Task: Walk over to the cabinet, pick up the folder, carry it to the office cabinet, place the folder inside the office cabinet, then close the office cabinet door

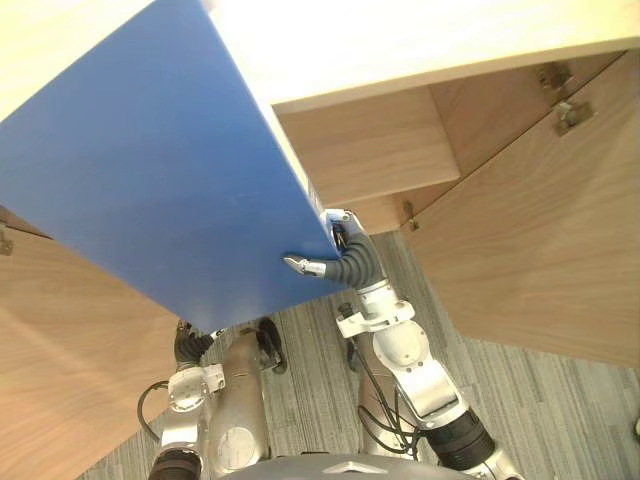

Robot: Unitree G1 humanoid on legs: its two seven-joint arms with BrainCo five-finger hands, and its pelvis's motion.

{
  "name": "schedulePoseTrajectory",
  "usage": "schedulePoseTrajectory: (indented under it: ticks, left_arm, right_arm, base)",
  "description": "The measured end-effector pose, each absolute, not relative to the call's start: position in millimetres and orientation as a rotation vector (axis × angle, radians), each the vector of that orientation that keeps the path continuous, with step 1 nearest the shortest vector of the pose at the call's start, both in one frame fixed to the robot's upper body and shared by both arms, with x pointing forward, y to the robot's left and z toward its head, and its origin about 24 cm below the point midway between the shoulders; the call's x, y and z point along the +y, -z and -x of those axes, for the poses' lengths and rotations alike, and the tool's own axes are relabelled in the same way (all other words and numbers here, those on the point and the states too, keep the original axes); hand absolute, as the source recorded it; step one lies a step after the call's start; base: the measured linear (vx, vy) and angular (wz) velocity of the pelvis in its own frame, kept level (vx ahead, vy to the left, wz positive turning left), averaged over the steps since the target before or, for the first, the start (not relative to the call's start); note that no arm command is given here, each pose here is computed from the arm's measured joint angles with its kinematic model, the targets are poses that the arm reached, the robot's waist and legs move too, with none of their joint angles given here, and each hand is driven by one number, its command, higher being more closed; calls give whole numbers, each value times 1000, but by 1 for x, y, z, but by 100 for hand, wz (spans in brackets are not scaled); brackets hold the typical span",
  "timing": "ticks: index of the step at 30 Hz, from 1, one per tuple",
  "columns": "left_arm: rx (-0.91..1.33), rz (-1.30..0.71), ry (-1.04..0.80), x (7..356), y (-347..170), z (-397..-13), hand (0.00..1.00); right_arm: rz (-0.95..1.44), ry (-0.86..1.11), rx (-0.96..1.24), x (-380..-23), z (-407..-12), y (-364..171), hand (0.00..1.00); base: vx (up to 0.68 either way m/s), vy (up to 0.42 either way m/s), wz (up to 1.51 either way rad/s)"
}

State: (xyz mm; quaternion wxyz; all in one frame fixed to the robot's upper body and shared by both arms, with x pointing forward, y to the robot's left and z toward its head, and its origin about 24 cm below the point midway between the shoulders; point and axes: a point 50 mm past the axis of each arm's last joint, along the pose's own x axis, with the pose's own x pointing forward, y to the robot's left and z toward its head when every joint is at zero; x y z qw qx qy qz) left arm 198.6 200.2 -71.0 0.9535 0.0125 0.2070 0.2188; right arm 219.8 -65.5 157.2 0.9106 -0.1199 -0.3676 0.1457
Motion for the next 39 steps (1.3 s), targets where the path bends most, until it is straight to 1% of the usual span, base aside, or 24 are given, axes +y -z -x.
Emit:
schedulePoseTrajectory:
  ticks: [1, 5, 7, 13, 16, 17, 21, 25, 28, 33, 35, 39]
  left_arm:
    - [419, -18, -452, 200, 71, -199, 0]
    - [411, 4, -450, 193, 69, -203, 0]
    - [371, 15, -450, 191, 61, -209, 0]
    - [278, 23, -450, 191, 41, -226, 0]
    - [92, 31, -420, 186, 0, -230, 0]
    - [-54, 24, -427, 191, -31, -223, 0]
    - [-63, 5, -435, 193, -32, -219, 0]
    - [-74, 19, -416, 189, -35, -219, 0]
    - [-126, 1, -415, 189, -47, -220, 0]
    - [-135, 1, -415, 189, -49, -220, 0]
    - [-135, 1, -414, 189, -49, -220, 0]
    - [-135, 3, -402, 189, -49, -220, 0]
  right_arm:
    - [246, -280, -809, -65, -218, -167, 100]
    - [243, -248, -892, -64, -216, -182, 100]
    - [252, -227, -941, -62, -216, -189, 100]
    - [308, -190, -1012, -61, -218, -199, 100]
    - [351, -123, -1022, -69, -220, -200, 100]
    - [397, -47, -1030, -80, -224, -202, 100]
    - [438, 100, -959, -103, -233, -198, 100]
    - [452, 174, -917, -115, -240, -194, 100]
    - [470, 192, -873, -119, -246, -187, 100]
    - [466, 216, -849, -125, -248, -186, 100]
    - [411, 213, -833, -129, -249, -186, 100]
    - [208, 165, -783, -134, -252, -187, 100]
  base:
    - [-21, 1, -9]
    - [-1, -12, -9]
    - [-6, -36, 6]
    - [-73, -58, 4]
    - [-107, -84, 14]
    - [-110, -113, 17]
    - [-51, -83, 8]
    - [-4, -42, 3]
    - [-24, -64, 9]
    - [-37, -50, 6]
    - [-16, -17, 3]
    - [-28, -31, 7]
